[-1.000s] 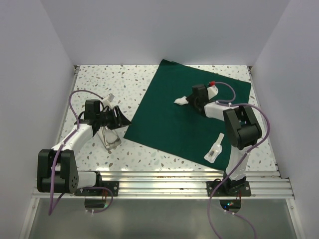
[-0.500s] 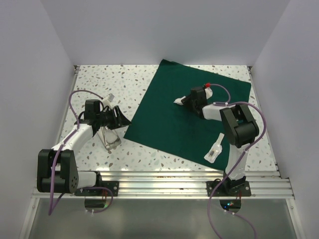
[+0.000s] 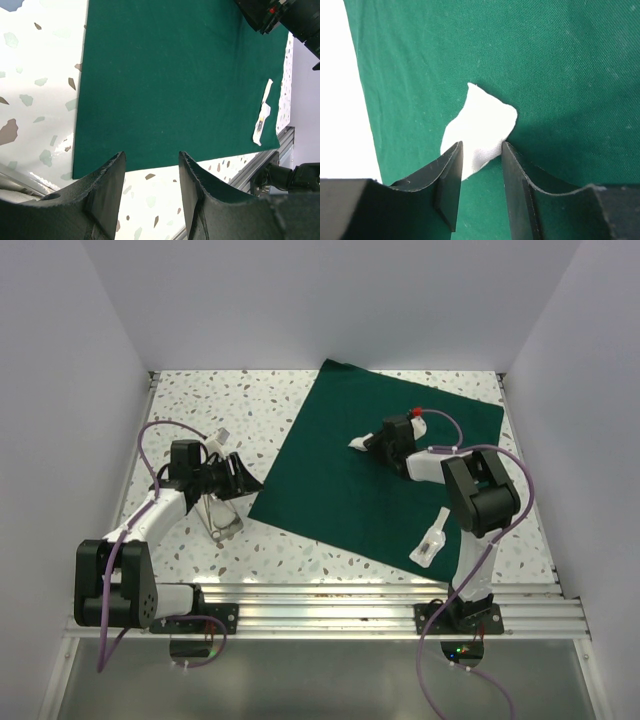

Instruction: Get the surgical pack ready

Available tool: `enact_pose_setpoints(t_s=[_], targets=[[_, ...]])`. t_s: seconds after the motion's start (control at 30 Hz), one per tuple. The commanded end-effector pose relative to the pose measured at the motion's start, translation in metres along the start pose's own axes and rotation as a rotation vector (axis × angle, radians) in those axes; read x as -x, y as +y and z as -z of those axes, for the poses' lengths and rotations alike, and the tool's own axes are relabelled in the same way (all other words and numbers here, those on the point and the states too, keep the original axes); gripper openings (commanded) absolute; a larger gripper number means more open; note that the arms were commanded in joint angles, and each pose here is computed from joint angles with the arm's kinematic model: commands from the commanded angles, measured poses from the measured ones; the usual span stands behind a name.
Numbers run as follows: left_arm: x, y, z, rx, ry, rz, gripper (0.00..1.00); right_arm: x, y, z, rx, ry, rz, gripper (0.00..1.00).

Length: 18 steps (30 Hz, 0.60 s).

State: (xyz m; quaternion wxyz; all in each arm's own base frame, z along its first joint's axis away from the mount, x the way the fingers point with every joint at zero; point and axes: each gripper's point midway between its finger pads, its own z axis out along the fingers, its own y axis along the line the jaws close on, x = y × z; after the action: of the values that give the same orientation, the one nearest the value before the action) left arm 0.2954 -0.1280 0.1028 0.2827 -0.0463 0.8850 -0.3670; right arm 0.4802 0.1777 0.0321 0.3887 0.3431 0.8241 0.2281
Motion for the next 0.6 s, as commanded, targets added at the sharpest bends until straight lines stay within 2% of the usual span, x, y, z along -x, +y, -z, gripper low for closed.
enact_pose_setpoints(t_s=[0.0, 0.33, 0.43, 0.57], targets=[[0.0064, -0.0088, 0.0020, -0.034, -0.031, -0.055, 0.50, 0.0035, -0.0071, 0.0118, -0.036, -0.002, -0.001, 0.41], [0.0067, -0.0077, 0.0013, -0.032, -0.030, -0.052, 0.50, 0.0038, -0.0016, 0.0128, -0.022, 0.002, -0.016, 0.40], [0.0070, -0.0077, 0.0006, -0.031, -0.029, -0.053, 0.50, 0.0036, -0.0034, 0.0095, -0.028, -0.003, -0.019, 0.35], [0.0070, -0.0078, 0.0010, -0.029, -0.029, -0.052, 0.50, 0.0068, -0.0021, 0.0082, -0.027, -0.014, -0.014, 0.23]])
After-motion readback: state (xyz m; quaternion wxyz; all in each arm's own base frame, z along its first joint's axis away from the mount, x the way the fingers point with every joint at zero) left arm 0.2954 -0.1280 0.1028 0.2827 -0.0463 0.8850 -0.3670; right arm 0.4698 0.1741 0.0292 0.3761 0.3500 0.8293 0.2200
